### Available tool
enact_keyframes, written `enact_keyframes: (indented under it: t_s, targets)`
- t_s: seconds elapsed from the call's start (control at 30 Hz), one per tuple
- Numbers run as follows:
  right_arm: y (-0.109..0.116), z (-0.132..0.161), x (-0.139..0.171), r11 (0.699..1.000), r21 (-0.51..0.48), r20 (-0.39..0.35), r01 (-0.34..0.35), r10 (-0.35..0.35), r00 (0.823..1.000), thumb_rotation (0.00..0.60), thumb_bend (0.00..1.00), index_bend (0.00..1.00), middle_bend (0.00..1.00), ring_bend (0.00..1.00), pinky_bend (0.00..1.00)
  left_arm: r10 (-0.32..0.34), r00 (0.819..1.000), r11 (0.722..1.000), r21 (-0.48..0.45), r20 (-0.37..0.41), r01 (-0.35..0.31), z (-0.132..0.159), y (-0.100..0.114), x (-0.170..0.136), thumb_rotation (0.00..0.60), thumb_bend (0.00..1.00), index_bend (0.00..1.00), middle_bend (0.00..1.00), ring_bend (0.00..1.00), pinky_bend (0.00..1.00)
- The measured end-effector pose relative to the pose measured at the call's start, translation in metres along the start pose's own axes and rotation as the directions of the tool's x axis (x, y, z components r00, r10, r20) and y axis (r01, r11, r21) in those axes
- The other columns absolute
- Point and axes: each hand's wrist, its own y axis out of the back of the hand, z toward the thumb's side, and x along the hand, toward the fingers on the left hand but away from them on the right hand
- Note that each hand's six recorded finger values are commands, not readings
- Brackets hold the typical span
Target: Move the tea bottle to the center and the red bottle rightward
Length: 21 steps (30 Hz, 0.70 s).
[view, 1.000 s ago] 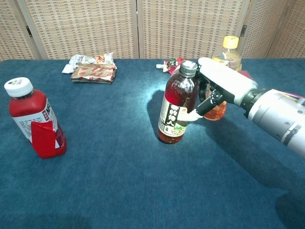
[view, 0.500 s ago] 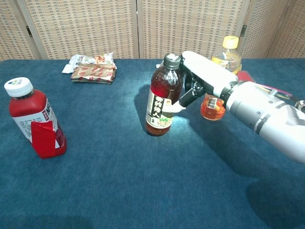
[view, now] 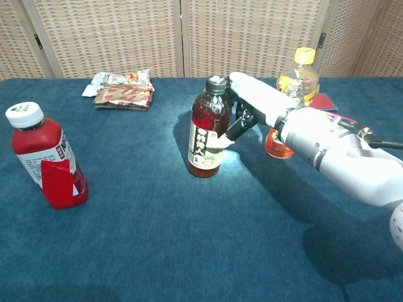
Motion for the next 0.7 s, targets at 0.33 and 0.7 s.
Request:
enact_keyframes:
  t_s: [0.33,0.7]
  targets:
    - [0.0008,0.0024,-0.0043,1.000,-0.003,0.001,0.004,-0.004,1.000,0.600,0.08,0.44,0.54,0.50,0.62,0.000,1.000,1.000,-0.003,0.000,0.000,-0.0003,0.0005,-0.0004,0.600,0.09,0.46,0.34,0.41,0.68]
    - [-0.0054,-0.0028,-0.0045,0.999,0.004,0.015,-0.041,0.041,0.999,0.600,0.07,0.38,0.39,0.45,0.62,-0.007,1.000,1.000,-0.002,0.000,0.007,-0.0001,-0.0006,-0.0008,0.600,0.09,0.46,0.34,0.41,0.68]
